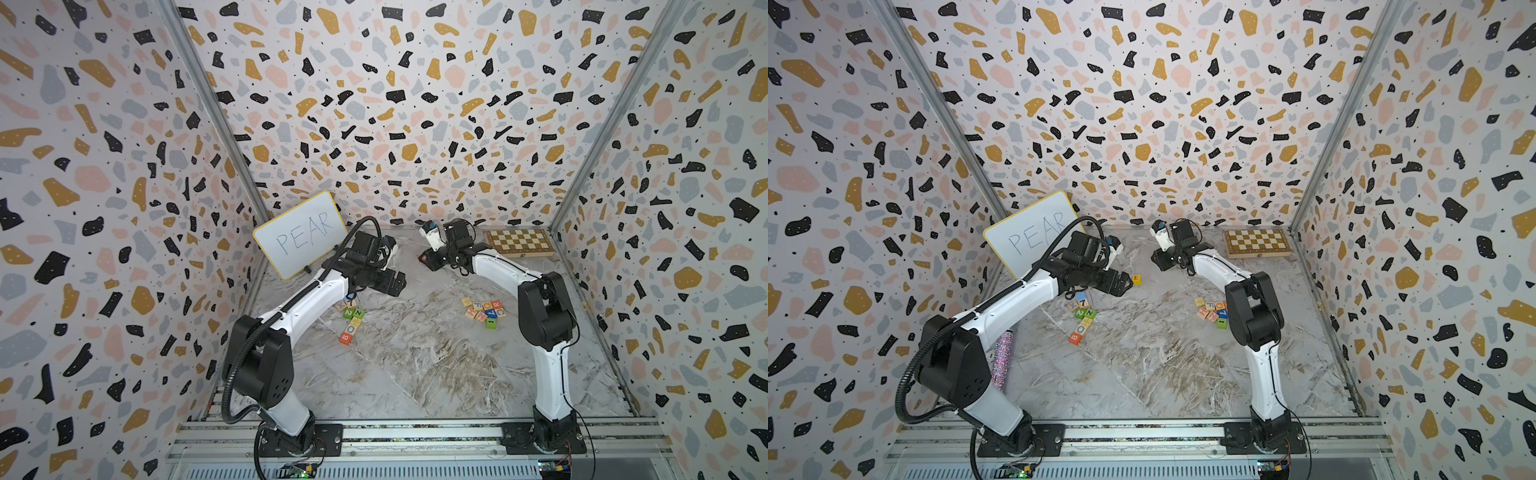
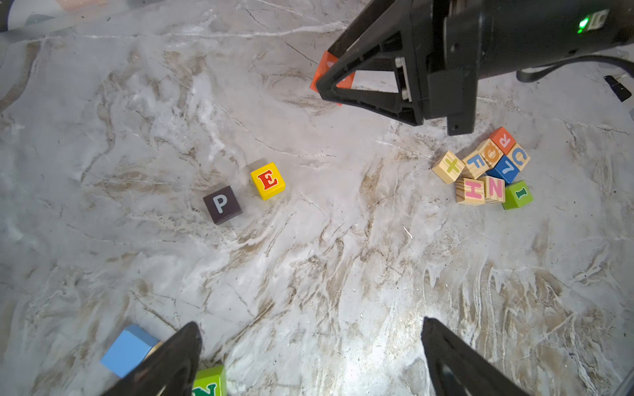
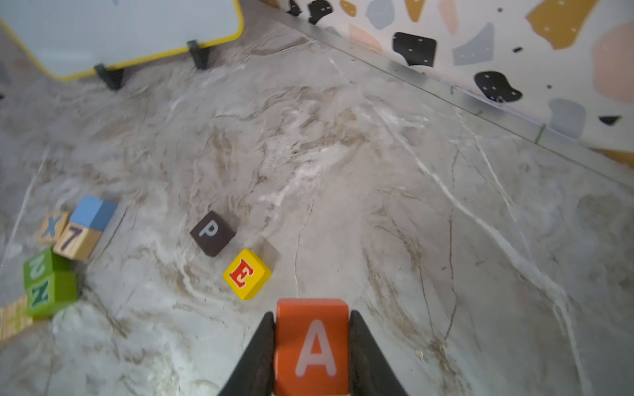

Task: Spell the uppercase word “pear” with letter blocks
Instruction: Pick up the letter block from the center of the board, then place the letter block at the center of the board.

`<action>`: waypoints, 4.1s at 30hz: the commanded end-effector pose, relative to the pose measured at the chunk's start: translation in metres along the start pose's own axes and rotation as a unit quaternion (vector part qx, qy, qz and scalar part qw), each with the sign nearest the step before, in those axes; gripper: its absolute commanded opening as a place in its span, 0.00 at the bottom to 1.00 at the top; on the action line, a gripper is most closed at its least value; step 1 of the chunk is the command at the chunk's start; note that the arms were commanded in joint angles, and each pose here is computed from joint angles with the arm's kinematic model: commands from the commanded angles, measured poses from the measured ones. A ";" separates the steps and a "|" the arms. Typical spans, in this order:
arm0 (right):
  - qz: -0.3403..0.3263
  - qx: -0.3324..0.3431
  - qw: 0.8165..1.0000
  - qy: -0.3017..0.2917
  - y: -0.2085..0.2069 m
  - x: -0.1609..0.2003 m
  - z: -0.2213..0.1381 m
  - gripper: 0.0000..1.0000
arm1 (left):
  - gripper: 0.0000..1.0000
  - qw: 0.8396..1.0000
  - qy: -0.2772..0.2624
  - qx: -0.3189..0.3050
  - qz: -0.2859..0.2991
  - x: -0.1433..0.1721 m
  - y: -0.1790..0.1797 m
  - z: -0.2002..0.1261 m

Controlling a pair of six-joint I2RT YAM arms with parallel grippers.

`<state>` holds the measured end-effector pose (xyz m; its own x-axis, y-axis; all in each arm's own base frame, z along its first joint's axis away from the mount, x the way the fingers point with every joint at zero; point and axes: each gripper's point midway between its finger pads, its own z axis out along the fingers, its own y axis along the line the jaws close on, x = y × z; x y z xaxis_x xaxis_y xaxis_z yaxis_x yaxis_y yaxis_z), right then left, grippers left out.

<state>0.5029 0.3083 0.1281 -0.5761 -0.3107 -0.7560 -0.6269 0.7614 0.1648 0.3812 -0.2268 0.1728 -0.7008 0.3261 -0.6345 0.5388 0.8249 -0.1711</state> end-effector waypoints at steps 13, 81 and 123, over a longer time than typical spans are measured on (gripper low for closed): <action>0.098 0.090 0.989 0.062 0.006 0.039 0.045 0.14 | 0.99 1.000 -0.014 -0.011 -0.011 -0.004 0.004 0.004; 0.115 0.167 0.971 0.126 0.006 0.071 0.029 0.23 | 0.99 1.000 -0.019 -0.021 -0.010 0.003 0.005 -0.007; 0.123 0.094 0.988 0.021 -0.020 0.046 -0.121 0.57 | 0.99 0.989 -0.132 0.025 0.054 -0.051 -0.044 -0.048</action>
<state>0.4348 0.2033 0.1700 -0.7244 -0.0685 -0.6860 -0.2930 0.9313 0.2164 0.3680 -0.2436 0.2431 -0.5357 0.2658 -0.8015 0.5919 0.7951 -0.1320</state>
